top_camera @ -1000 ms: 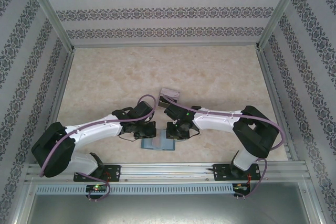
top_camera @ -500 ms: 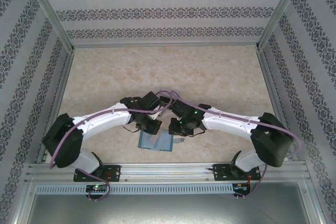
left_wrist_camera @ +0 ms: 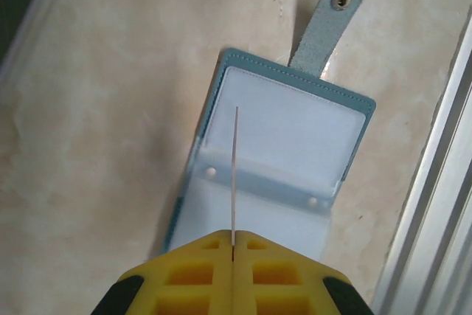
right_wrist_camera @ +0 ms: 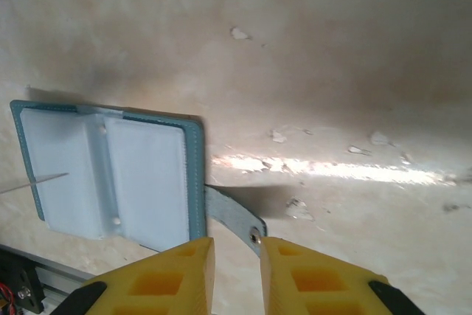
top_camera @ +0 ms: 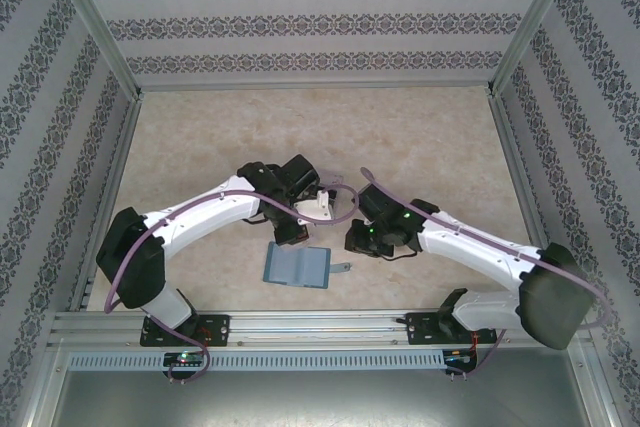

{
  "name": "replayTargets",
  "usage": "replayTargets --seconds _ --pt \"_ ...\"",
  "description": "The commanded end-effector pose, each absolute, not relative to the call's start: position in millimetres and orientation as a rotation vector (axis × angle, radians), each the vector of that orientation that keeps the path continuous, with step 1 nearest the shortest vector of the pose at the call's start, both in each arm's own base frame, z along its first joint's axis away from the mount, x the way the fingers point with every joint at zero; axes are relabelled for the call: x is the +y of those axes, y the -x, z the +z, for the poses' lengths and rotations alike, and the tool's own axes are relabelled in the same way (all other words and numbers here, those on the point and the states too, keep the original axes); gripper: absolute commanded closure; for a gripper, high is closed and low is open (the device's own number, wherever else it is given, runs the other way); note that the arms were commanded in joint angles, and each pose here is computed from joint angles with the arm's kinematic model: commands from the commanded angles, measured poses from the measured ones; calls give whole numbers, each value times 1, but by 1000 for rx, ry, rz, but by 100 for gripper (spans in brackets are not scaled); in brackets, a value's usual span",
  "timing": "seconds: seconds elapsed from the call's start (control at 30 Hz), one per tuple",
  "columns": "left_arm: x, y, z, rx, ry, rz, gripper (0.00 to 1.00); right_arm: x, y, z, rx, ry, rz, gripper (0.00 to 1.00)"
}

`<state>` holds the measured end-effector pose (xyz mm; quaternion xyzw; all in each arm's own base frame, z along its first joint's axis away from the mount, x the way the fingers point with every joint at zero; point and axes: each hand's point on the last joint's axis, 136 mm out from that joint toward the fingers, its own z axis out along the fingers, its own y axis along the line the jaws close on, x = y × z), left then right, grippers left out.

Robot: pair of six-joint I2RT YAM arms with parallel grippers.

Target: Take the credit cards out of the card holder

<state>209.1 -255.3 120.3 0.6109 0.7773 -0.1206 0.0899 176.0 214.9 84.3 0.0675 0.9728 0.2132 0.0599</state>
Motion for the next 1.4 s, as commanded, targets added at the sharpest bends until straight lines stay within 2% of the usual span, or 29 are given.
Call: replayTargets --seconds 0.0,0.27,0.63,1.37 --pt "-247 -217 127 2089 -2090 -248 100 194 -171 86 2941 -219 575 75" --pt "-261 -271 131 1737 -2197 -77 100 172 -167 94 2911 -272 569 75" --pt "-274 -331 136 1584 -2237 -1 100 156 -162 95 2899 -322 563 75" --pt "-293 -382 123 1542 -2250 78 100 155 -177 89 2921 -343 571 75"
